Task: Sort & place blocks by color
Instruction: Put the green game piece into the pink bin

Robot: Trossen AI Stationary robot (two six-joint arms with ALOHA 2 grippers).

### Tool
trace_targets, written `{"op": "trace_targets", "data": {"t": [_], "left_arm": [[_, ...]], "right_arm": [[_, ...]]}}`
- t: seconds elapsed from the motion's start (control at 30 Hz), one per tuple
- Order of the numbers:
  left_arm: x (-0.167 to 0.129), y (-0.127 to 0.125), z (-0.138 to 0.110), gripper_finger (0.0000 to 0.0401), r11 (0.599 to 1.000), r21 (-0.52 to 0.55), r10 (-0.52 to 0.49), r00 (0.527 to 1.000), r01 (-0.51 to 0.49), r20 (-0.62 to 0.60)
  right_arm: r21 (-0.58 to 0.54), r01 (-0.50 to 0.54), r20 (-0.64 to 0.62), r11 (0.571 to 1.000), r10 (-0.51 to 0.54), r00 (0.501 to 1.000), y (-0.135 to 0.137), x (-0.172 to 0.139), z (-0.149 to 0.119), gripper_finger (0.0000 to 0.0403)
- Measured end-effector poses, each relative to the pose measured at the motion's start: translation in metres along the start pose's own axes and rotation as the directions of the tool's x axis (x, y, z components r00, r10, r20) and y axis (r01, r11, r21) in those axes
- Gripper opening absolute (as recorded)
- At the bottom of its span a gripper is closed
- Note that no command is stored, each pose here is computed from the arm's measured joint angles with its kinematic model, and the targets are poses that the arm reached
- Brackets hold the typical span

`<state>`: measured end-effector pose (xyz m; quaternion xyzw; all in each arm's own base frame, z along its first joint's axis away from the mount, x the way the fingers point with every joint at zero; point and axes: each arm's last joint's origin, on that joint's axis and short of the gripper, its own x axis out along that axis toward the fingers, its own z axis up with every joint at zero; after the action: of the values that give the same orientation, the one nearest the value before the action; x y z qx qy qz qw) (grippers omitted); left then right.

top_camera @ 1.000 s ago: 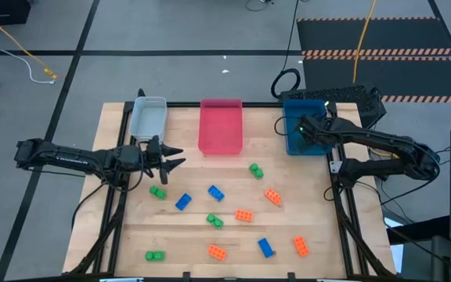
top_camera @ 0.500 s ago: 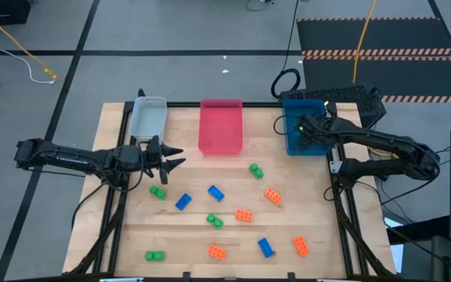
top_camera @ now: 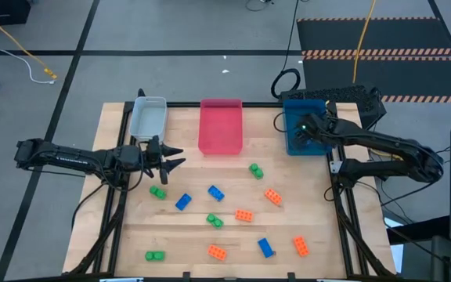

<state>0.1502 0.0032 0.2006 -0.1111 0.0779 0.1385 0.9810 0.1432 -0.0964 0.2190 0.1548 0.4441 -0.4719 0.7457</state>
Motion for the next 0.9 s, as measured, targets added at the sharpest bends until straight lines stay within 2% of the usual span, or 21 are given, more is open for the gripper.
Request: {"op": "trace_targets", "data": {"t": [0.17,0.3,0.37,0.5,0.63,0.77,0.9], "left_arm": [[0.000,0.000,0.000,0.0186,1.000,-0.008,0.000,1.000,0.000,0.000],[0.000,0.000,0.000,0.0186,1.000,-0.008,0.000,1.000,0.000,0.001],[0.000,0.000,0.000,0.0186,1.000,-0.008,0.000,1.000,0.000,0.001],[0.000,0.000,0.000,0.0186,1.000,-0.006,0.002,1.000,-0.002,0.002],[0.000,0.001,0.001,0.0186,1.000,-0.006,0.027,1.000,-0.026,0.010],[0.000,0.001,0.000,0.0186,1.000,-0.008,0.028,1.000,-0.028,0.009],[0.000,0.001,0.000,0.0186,1.000,-0.009,0.029,1.000,-0.029,0.009]], "right_arm": [[-0.017,-0.125,0.087,0.992,0.126,0.988,0.006,-0.013,0.002,0.0240],[-0.088,-0.238,0.149,0.967,0.249,0.957,0.014,-0.025,0.003,0.0240],[-0.162,-0.320,0.180,0.934,0.346,0.921,0.022,-0.031,0.005,0.0239],[-0.294,-0.478,0.240,0.827,0.548,0.801,0.045,-0.042,0.011,0.0233],[-0.366,-0.532,0.251,0.764,0.631,0.734,0.071,-0.044,0.012,0.0228],[-0.373,-0.561,0.167,0.739,0.649,0.742,0.097,-0.032,0.004,0.0227],[-0.363,-0.572,0.075,0.736,0.635,0.769,0.120,-0.016,-0.007,0.0227]]}}
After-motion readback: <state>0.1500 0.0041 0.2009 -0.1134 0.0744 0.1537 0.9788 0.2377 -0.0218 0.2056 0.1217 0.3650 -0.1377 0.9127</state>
